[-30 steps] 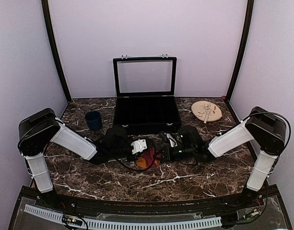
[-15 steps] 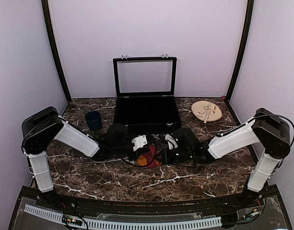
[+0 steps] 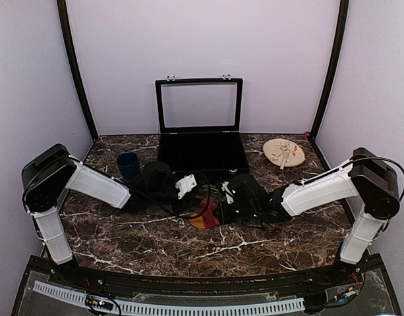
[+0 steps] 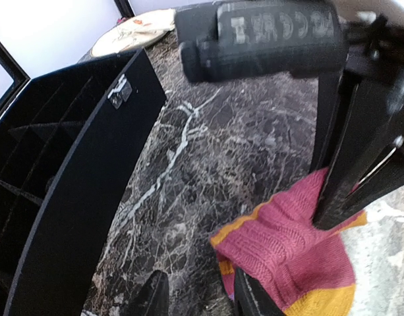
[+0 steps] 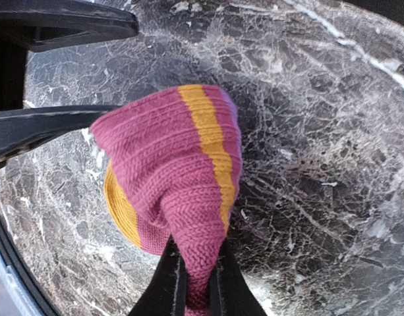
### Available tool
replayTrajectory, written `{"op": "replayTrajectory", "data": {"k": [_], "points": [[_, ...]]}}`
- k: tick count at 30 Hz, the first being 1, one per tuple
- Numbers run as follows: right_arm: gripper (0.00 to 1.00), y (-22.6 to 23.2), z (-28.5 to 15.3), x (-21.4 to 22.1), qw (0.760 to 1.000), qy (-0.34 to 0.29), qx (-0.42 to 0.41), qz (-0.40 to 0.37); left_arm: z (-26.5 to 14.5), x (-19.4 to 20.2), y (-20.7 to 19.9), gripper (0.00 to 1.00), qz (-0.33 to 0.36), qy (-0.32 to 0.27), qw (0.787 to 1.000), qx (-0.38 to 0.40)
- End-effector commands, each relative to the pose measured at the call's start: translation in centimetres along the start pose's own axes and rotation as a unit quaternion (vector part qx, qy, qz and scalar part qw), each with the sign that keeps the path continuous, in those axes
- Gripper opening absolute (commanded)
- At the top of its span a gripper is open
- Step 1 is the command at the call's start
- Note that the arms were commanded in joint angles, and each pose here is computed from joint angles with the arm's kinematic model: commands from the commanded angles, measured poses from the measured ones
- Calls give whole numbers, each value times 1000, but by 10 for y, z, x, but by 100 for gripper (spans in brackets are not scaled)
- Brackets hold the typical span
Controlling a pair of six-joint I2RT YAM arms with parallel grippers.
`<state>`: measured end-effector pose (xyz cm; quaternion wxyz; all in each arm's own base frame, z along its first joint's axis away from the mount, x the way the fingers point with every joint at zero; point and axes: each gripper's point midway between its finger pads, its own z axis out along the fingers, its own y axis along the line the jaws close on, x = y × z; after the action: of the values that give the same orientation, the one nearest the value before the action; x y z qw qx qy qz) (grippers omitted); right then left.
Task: Roll the socks
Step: Roll the sock at the center of the board.
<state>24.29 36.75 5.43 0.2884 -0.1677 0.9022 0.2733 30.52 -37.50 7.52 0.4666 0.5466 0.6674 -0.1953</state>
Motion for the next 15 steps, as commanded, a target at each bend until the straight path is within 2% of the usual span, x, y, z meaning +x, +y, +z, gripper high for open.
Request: {"op": "replayTrajectory", "data": {"k": [1,7,15], "points": [[0,1,0,-5,999,-12,37,-27,-15,-30,-4,36,-31,-27,999,31],[0,0,6,2,997,-5,66,-48,-15,-32,-14,34,-76,-8,994,76],[0,-5,5,3,993,-14,91,-71,-29,-37,6,36,-150,-2,986,77]]}}
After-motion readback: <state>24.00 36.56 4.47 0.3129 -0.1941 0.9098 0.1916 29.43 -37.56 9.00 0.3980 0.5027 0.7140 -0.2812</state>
